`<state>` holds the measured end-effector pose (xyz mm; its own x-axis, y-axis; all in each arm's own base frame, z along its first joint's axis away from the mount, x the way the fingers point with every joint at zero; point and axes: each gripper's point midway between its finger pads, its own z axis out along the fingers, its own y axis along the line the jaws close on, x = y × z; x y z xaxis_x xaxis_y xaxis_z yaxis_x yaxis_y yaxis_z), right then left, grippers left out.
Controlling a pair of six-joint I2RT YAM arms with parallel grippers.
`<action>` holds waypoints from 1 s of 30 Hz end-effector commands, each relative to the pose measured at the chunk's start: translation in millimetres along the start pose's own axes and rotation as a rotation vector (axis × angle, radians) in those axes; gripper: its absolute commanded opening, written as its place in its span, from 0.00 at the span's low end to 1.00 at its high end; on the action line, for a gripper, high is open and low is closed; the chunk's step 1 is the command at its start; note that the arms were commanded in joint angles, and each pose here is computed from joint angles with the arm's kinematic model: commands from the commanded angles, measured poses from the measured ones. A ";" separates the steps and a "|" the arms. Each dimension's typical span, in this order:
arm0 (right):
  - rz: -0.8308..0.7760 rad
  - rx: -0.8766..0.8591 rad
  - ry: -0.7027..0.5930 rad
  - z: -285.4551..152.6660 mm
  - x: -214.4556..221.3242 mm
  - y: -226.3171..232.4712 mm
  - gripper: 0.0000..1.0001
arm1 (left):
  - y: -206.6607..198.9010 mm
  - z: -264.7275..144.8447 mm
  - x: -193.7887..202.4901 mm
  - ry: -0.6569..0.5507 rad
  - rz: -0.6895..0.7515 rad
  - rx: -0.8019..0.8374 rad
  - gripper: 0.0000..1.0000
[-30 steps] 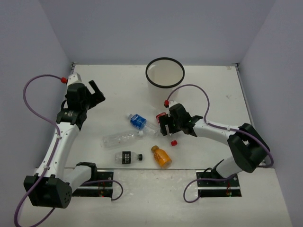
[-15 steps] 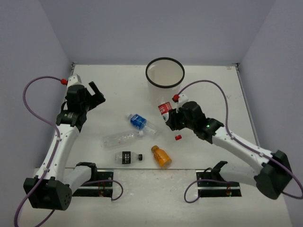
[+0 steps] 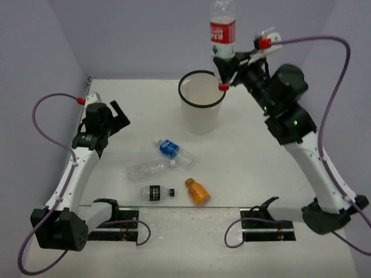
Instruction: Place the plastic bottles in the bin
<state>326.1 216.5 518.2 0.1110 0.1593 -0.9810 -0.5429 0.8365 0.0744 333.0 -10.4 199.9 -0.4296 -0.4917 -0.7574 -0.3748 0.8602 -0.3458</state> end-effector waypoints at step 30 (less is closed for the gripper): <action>0.086 0.278 0.137 27.9 120.2 -88.8 0.99 | -105.4 33.2 157.9 0.405 0.050 0.201 1.00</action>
<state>446.3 227.2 351.6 -0.1950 0.0914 -0.9765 -0.4324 0.8857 0.1693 326.6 -152.4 101.9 -0.7429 -0.4114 -0.5280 -0.1992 0.8889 -0.4124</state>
